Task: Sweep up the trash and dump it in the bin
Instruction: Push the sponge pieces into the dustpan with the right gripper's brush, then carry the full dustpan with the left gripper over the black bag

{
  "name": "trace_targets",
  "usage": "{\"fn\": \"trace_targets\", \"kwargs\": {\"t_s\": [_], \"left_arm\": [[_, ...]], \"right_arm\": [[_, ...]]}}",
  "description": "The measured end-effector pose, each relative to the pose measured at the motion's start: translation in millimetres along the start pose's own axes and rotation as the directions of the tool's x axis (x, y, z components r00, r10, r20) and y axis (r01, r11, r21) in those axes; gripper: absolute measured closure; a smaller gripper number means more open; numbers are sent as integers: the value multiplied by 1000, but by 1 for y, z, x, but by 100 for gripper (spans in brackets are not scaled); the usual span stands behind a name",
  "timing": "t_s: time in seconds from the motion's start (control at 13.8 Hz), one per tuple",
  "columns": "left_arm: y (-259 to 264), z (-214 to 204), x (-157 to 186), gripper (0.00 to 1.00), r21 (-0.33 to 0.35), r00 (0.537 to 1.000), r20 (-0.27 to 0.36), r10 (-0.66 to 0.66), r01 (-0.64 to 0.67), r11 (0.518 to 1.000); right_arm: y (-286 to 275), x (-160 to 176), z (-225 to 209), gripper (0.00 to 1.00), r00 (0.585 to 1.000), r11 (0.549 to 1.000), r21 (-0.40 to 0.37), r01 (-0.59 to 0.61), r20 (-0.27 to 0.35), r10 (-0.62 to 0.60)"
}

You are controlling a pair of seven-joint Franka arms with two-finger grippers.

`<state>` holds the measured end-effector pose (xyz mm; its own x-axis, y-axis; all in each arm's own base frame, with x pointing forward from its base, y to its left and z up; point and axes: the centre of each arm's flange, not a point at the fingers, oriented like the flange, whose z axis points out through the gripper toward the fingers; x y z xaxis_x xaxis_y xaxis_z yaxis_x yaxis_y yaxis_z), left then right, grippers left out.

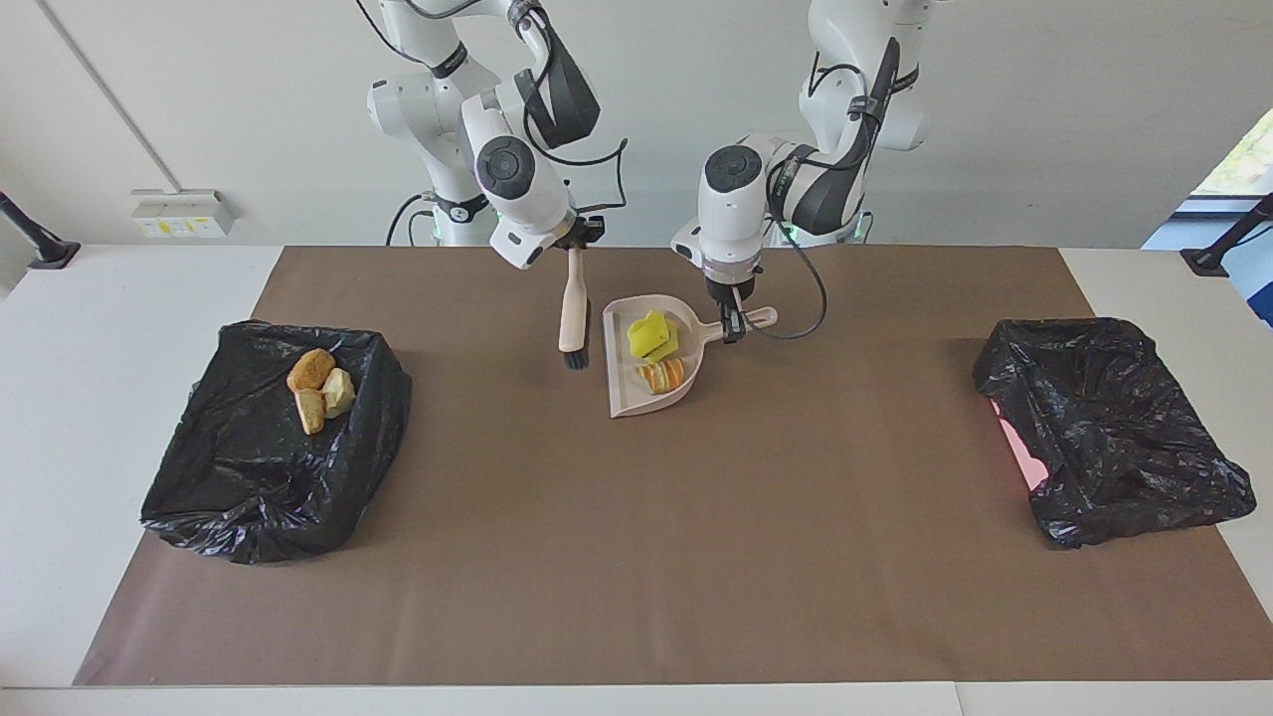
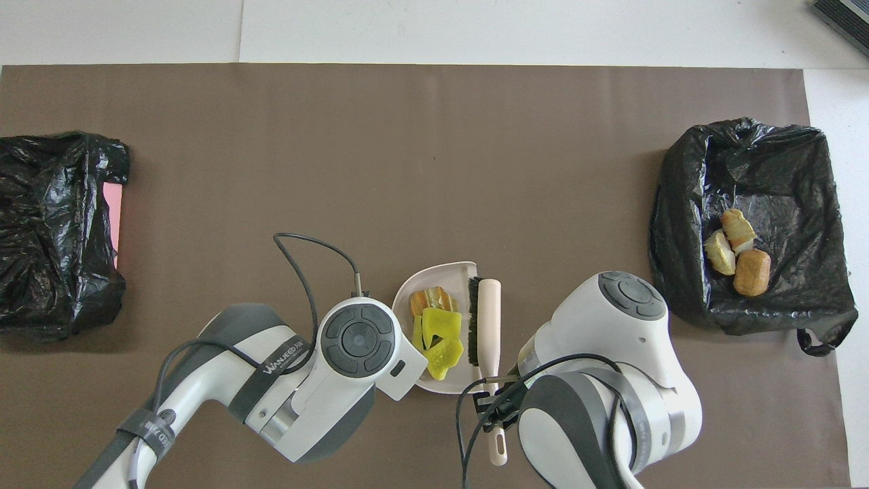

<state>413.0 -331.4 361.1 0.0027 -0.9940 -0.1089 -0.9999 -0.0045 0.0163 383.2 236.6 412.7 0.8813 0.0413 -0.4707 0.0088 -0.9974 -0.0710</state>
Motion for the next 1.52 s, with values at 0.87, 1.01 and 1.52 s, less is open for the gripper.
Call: {"fn": "trace_targets", "kwargs": {"t_s": [0.87,1.01,1.52], "left_arm": [[-78,-27,-106,68,-5,998,-63,25,-26,1000],[-101,-55,-155,68,33,997,-78,25,-23,999],[-141,-100,-377,68,87,956,-109,-271,281,956]], "right_arm": [[-84,-52,32,73,974,979,-13,-204,-99,202],[-95,-53,51,73,977,979,1,-203,-68,202],[-133,-48,120,73,989,987,-54,-149,7,149]]}}
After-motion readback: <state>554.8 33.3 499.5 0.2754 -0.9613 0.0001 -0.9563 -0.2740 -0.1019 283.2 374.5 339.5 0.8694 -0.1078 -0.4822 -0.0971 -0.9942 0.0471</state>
